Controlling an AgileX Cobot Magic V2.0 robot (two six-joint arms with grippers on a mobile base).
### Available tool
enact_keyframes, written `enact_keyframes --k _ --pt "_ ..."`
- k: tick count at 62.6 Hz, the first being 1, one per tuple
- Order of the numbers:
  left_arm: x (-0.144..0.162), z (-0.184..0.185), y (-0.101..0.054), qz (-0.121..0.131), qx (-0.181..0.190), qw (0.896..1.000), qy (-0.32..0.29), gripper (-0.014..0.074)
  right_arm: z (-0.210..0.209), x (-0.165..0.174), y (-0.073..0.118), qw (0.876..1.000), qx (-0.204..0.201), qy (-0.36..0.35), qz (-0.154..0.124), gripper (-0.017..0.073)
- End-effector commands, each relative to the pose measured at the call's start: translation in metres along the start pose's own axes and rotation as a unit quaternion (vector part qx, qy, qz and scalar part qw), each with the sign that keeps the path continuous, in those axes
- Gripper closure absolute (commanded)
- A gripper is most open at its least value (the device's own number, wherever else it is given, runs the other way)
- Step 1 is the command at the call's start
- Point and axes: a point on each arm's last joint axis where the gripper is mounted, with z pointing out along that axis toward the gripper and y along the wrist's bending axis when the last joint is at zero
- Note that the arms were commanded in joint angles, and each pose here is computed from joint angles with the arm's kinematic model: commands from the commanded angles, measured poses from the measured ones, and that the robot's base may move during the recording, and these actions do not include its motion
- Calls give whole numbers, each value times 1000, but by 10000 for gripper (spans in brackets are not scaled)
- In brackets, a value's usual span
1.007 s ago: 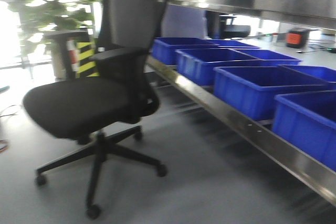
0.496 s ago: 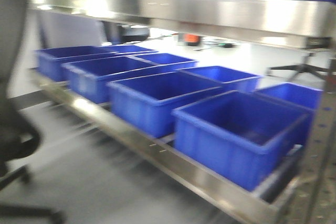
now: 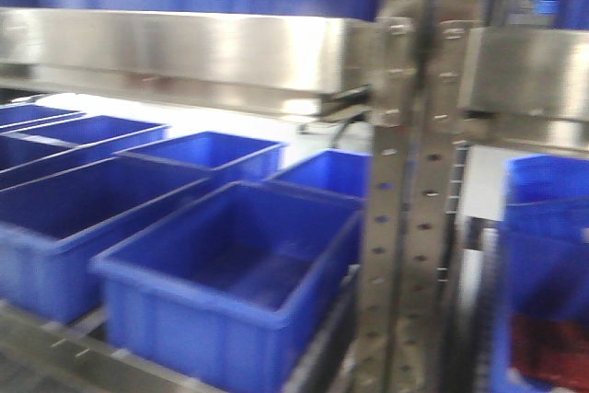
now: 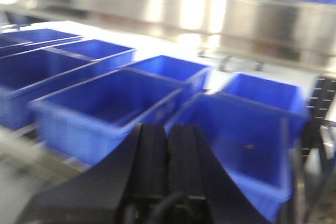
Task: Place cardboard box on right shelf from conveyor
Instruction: 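Hold the box while driving to the steel shelf with blue bins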
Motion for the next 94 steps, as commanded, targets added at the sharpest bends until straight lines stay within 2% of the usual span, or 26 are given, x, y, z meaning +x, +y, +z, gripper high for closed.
enact_keyframes --k 1,94 --pt "-6 -1 0 -3 -2 999 -45 710 -2 -16 1 998 -3 -56 -4 533" --pt "-6 -1 0 -3 -2 999 -45 710 -2 -16 1 998 -3 -56 -3 533"
